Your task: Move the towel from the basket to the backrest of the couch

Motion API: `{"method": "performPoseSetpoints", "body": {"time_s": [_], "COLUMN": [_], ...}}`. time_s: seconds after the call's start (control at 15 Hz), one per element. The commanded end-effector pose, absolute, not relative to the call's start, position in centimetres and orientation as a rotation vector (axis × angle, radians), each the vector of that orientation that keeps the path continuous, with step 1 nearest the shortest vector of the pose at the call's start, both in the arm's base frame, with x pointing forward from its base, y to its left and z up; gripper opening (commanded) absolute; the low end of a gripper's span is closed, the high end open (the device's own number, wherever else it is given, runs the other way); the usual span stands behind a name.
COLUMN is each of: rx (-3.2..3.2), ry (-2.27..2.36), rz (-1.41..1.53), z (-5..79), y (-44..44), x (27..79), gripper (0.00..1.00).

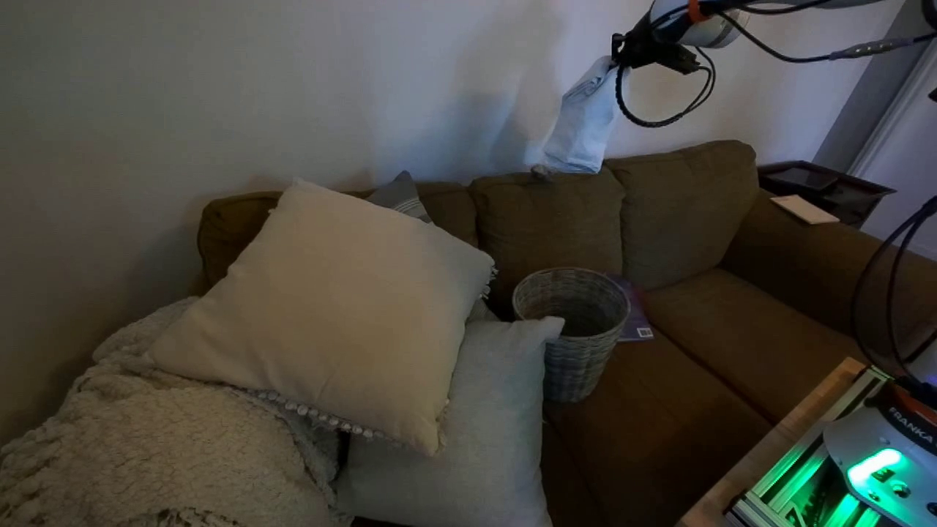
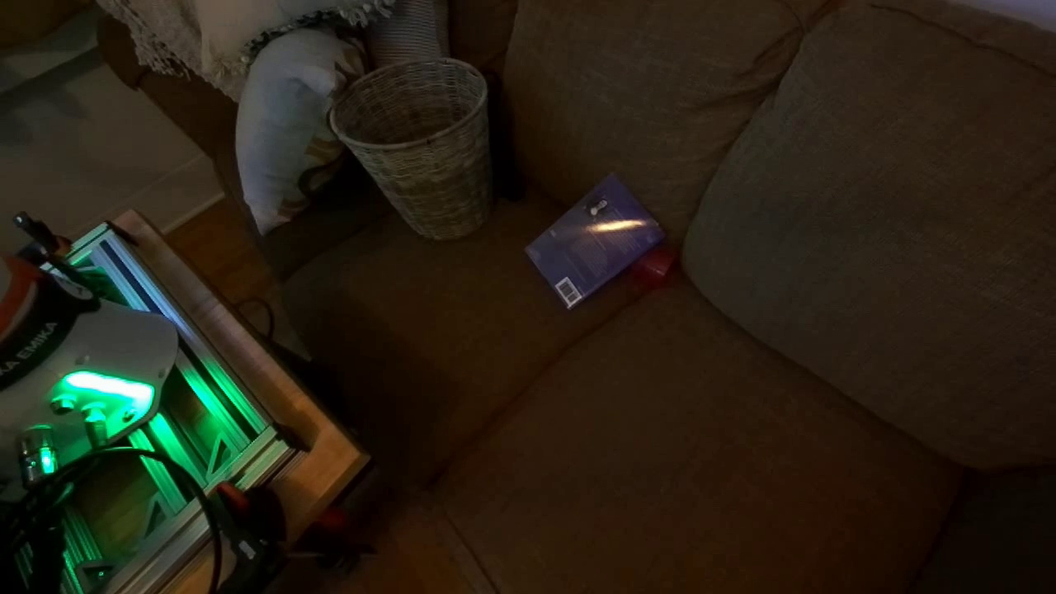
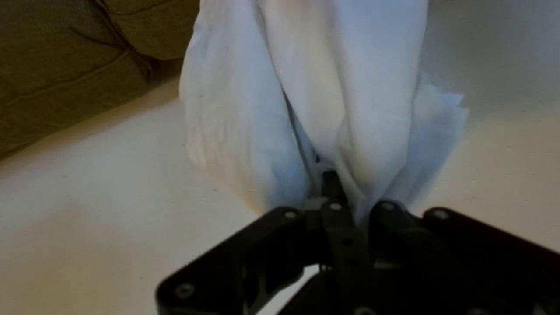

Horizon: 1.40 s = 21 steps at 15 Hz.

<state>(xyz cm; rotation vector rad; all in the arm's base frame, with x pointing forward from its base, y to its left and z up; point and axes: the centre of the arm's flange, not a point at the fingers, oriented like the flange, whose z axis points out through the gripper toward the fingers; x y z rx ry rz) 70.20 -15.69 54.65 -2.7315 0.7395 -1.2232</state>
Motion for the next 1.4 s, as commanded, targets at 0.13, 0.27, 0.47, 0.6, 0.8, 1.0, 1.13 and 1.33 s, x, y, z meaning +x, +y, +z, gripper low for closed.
{"method": "performPoseSetpoints", "body": {"time_s": [0.13, 0.27, 0.47, 0.6, 0.8, 1.0, 1.13, 1.33], "rx": [-2.748, -2.689, -2.640, -2.616, -2.593, -2.557, -2.492, -2.438], "ry": [0.776, 0.727, 0.498, 0.496, 0.572, 0.619, 0.612, 0.642], "rz": [-1.217, -1.234, -1.360, -1.384, -1.365, -1.288, -1.226, -1.138], "z": [55.4, 54.7, 54.8, 54.6, 53.4, 50.1, 48.2, 45.4], "y": [-18.7, -19.2, -22.5, -25.0, -28.9, -30.9, -31.8, -33.4], "x": [71.0, 71.3, 71.7, 71.6, 72.3, 74.8, 76.1, 77.9], "gripper": [0.08, 0.02, 0.02, 0.02, 0.02, 0.02, 0.02, 0.02]}}
